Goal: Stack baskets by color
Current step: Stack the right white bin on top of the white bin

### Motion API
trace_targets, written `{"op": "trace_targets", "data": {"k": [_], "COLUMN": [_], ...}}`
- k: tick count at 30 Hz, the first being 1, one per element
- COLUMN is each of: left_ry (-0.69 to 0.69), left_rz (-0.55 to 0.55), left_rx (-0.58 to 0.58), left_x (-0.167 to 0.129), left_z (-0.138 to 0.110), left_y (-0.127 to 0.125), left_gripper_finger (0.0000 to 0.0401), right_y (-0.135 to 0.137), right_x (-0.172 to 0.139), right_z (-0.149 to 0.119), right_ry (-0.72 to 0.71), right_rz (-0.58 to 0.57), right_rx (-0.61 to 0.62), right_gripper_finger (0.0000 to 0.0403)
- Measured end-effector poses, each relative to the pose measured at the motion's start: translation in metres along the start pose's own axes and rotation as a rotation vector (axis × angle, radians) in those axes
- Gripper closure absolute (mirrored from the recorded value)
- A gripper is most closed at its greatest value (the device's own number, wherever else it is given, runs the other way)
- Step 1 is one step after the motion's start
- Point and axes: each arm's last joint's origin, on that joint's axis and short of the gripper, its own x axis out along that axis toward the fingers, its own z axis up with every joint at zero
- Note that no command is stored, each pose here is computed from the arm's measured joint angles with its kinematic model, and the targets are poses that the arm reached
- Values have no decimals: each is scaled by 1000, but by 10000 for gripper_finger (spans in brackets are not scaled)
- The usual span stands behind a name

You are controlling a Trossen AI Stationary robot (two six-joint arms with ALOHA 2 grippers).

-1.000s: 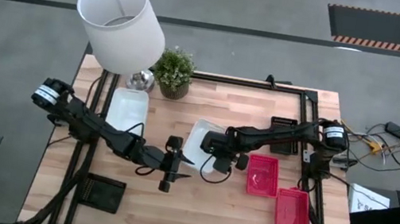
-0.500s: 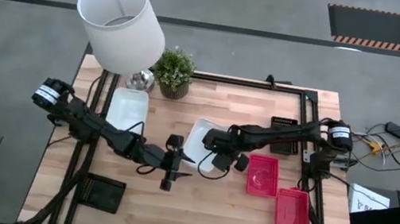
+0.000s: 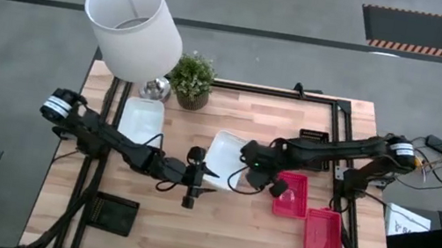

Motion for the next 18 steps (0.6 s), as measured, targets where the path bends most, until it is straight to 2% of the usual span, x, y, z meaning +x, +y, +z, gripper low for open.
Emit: {"op": "trace_targets", "data": {"k": [3,8,18], "left_ry": [-21,18,51], "left_rz": [1,-10,-33], "left_rx": [11,18,-71], "left_x": [12,29,47], "left_z": [-7,-17,-28], "left_y": [-4,-7,3], "left_gripper_finger": [219,219,225], "right_y": [13,35,61], "right_x": [-7,-16,-26], "right_z": [-7,-22,-38], "right_ry": [-9,-56,-237], "right_rz": [1,-34,-159], "right_rx": [50,145,135], "right_gripper_finger": [276,287,303]}}
